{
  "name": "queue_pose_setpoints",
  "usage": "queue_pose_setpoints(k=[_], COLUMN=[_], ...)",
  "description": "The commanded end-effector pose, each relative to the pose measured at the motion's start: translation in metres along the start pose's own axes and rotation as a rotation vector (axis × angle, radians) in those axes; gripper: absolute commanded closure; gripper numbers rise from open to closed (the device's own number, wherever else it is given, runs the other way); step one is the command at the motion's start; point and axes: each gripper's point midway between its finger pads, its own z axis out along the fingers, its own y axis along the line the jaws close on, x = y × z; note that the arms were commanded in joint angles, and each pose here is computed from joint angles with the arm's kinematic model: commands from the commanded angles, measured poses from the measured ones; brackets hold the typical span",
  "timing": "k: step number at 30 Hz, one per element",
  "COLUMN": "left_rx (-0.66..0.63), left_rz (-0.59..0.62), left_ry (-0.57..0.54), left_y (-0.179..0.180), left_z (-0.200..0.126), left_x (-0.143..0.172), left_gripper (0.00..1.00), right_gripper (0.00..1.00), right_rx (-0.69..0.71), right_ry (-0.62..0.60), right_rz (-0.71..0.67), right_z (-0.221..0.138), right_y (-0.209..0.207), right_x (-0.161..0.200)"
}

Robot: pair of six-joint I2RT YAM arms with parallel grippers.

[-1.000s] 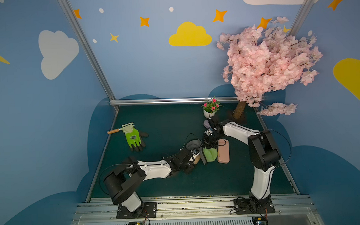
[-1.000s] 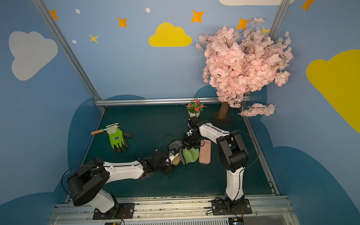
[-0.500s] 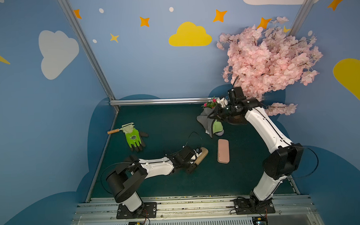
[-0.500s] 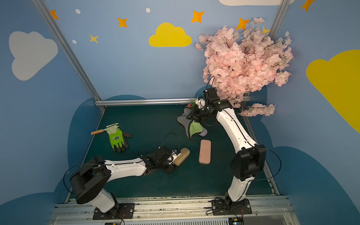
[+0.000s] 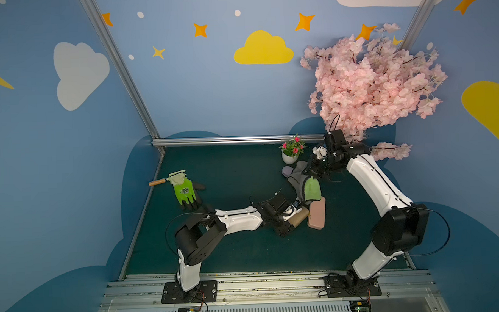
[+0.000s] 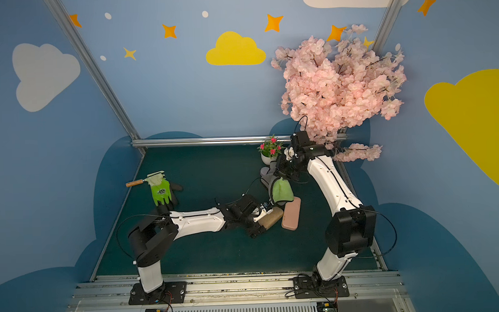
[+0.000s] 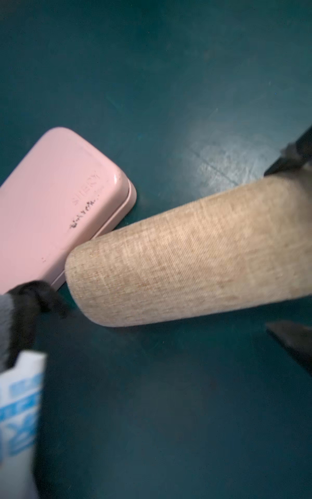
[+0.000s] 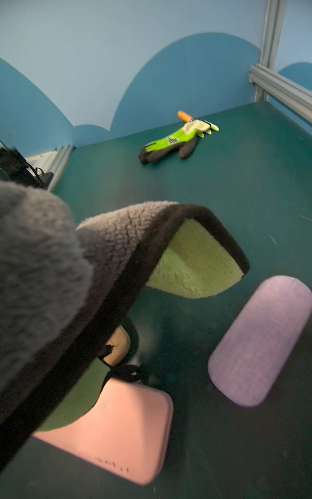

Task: Wipe the eyeglass case
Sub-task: Place the eyeglass case at the center of the board, then move the eyeglass case from the center of the board.

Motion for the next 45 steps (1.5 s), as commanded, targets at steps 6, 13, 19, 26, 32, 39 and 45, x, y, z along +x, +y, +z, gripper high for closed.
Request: queue_pose_setpoints(k=[6,13,19,26,32,39,45], left_rx=[-0.044,-0.096,-0.140,-0.237,-0.340,-0.418,-0.467], left_rz=[-0.033,-0.054,-0.071,-0.167,-0.245,-0.304,-0.333], left_ry=[-0.114,-0.178,-0.154,-0.197,-0.210,-0.268,-0.293], left_y=[0.003,0.009,0.020,0.052,0.084,0.110,0.122], left_z=[-0.047,-0.087,-0.084,-0.111,-0.139,-0.173,-0.183], left_x=[-0.022,-0.009,0.007,0.018,0.025,0.026,0.029], left_gripper=[0.00,0.00,0.00,0.00,0.00,0.00,0.00], right_gripper=[1.00,1.00,1.00,1.00,1.00,1.00,1.00], right_rx=[0.276,0.411,0.496,0.566,0.311,0.180,0.069], right_ry=[-0.225,-0.324,-0.261,-0.172,0.176,0.283,0.360], right_rz=[-0.096,-0.094,-0.078,-0.040,0.044,0.081,0.055], right_z=[-0.008,0.000,0.044,0.100,0.159,0.176,0.179], right_y=[-0.014,-0.031,-0.055,-0.086,-0.066,-0.040,0.006], right_x=[-0.059,-0.094,-0.111,-0.118,-0.063,-0.006,0.038])
